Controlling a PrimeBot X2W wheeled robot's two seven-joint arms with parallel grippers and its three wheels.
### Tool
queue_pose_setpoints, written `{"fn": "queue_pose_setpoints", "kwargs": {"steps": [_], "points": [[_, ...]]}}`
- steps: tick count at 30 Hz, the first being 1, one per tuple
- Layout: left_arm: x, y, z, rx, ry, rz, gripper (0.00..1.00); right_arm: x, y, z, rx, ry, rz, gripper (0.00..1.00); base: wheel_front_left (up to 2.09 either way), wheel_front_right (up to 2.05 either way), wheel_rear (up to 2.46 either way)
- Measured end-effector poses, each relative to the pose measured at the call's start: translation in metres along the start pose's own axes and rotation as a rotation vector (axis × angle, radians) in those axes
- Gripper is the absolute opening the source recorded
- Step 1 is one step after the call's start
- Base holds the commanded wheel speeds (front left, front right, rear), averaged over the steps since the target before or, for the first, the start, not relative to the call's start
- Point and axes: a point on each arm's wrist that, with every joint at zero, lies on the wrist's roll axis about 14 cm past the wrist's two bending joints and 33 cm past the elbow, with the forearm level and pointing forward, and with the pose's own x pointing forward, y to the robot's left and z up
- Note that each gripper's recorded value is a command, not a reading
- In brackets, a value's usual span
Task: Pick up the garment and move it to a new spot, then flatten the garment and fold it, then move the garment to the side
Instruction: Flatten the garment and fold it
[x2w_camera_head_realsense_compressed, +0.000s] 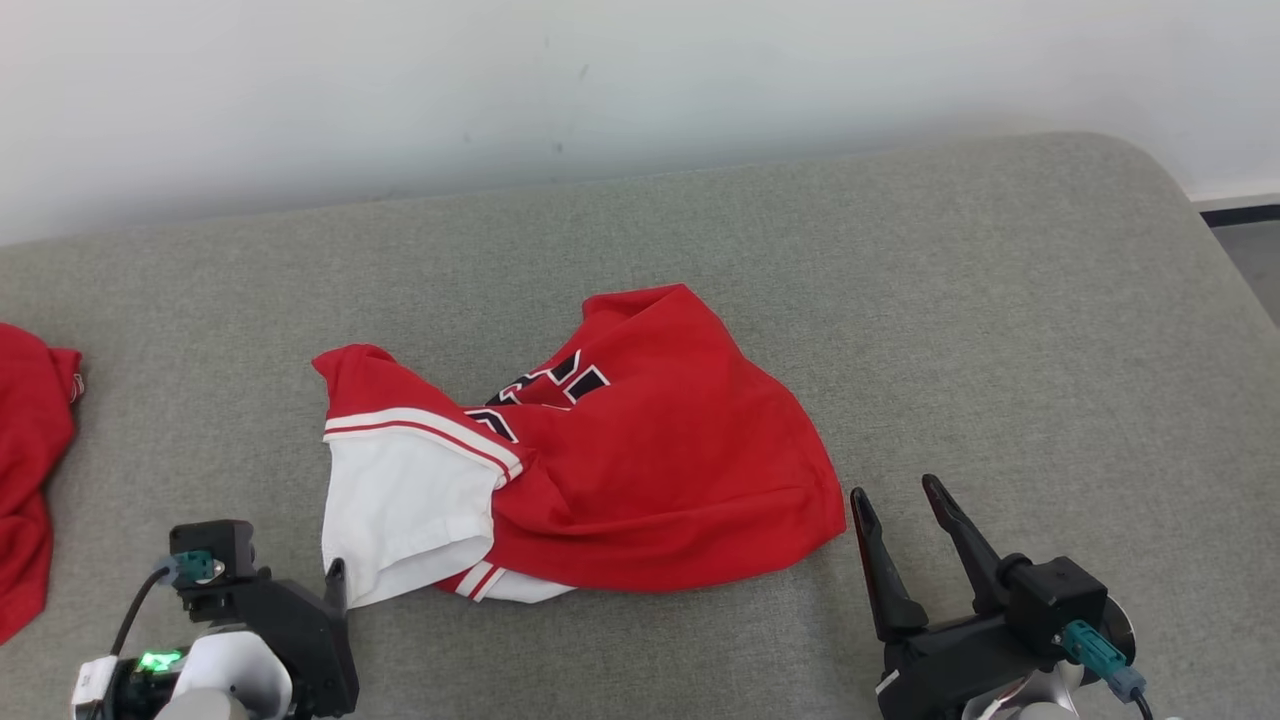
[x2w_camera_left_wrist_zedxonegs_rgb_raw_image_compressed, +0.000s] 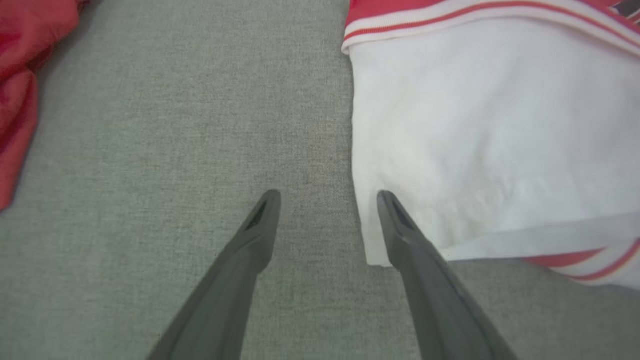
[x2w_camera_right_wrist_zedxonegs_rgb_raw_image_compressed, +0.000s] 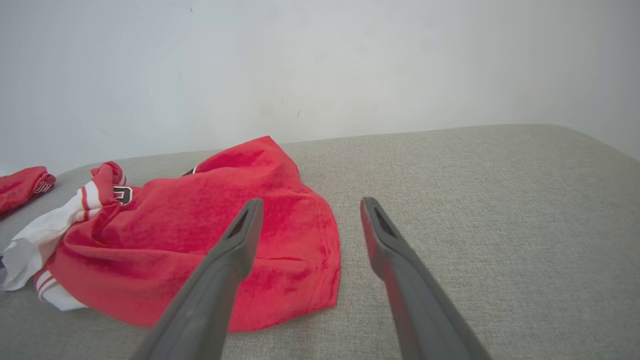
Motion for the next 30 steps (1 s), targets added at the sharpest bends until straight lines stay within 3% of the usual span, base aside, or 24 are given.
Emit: {"fn": "queue_pose_setpoints", "kwargs": {"steps": [7,8,9,10,11,20,30], "points": [[0.005,-0.024,-0.014,-0.06,0.055,-0.06,1.0,-0.003,-0.015,-0.002,-0.006,0.009,-0.039,1.0,0.0,0.0,0.0],[0.005,-0.024,-0.014,-0.06,0.055,-0.06,0.91,-0.003,-0.015,-0.002,-0.006,0.009,-0.039,1.0,0.0,0.0,0.0],[0.006,-0.025,-0.017,-0.058,0.062,-0.066,0.46,-0.003,-0.016,-0.002,-0.006,0.011,-0.042,1.0,0.0,0.0,0.0],[0.007,-0.023,-0.019,-0.057,0.065,-0.064,0.26,-0.003,-0.017,-0.003,-0.006,0.013,-0.044,1.0,0.0,0.0,0.0],[0.007,-0.023,-0.021,-0.052,0.072,-0.063,0.0,-0.004,-0.017,-0.003,-0.006,0.014,-0.045,1.0,0.0,0.0,0.0],[0.002,-0.009,-0.021,-0.11,0.034,-0.029,0.0,0.0,-0.016,-0.002,-0.002,0.007,-0.045,1.0,0.0,0.0,0.0],[-0.044,-0.002,-0.014,-0.236,-0.073,-0.009,0.0,0.003,-0.008,-0.003,0.002,0.009,-0.022,1.0,0.0,0.0,0.0]]}}
